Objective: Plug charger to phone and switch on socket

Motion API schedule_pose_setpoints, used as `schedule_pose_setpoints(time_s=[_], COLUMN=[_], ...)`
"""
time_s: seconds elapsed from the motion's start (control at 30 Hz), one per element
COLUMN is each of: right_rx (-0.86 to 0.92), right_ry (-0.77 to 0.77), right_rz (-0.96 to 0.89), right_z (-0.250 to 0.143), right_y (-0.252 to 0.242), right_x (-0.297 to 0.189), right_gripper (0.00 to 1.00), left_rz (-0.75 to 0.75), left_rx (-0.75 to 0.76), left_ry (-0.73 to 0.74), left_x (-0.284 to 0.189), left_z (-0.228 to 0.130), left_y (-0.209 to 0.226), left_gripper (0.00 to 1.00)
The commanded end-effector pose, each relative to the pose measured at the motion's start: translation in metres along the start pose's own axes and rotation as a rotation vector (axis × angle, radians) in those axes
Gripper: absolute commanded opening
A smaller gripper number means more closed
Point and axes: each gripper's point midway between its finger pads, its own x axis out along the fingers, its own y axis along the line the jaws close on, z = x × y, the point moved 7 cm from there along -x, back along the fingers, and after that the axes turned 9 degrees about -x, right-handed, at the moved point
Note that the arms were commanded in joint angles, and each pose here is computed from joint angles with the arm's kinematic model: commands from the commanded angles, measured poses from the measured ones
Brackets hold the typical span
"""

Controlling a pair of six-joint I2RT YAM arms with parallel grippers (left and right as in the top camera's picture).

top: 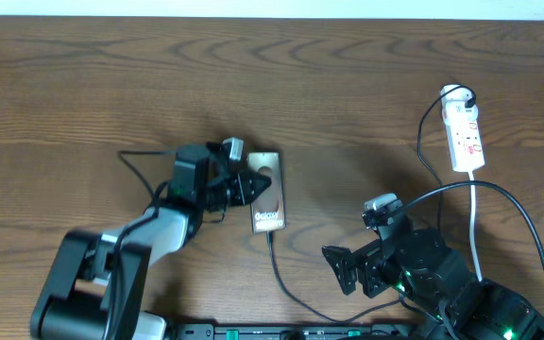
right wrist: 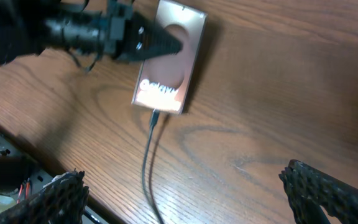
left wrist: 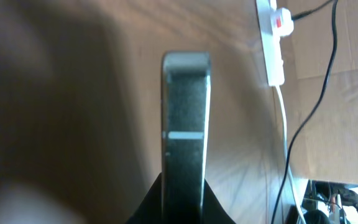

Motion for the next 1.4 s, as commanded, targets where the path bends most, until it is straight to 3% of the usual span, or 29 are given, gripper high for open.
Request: schedule_pose_setpoints(time_s=[0.0, 0.17, 0.47, 0.87, 1.37], right_rx=[0.015, 0.014, 0.014, 0.025, 0.023], right_ry=[-0.012, -0.002, -0.008, 0.004, 0.022], right_rz=[-0.014, -0.017, -0.039, -0.041, -0.052], right_z=[0.004, 0.002, 0.002, 0.001, -0.003], right_y=[-0.001, -0.002, -0.004, -0.004, -0.006], right_x=[-0.004, -0.004, -0.004, -0.004, -0.003], right_gripper=[0.99, 0.99, 0.99, 0.99, 0.99], left_rz=[-0.061, -0.149, -0.069, -0.034, 0.121], left_rx=[0.081, 0.074, 0.009, 0.039, -0.028], left_ry=[-0.013, 0.097, 0.192, 0.219, 0.215], left_x=[0.014, 0.033, 0.034, 0.035, 0.05], left_z=[0.034, 0.039, 0.02, 0.012, 0.004], left_y=[-0.023, -0.028, -0.007, 0.0, 0.042], left_gripper=[0.07, 0.08, 0.08, 0.08, 0.08])
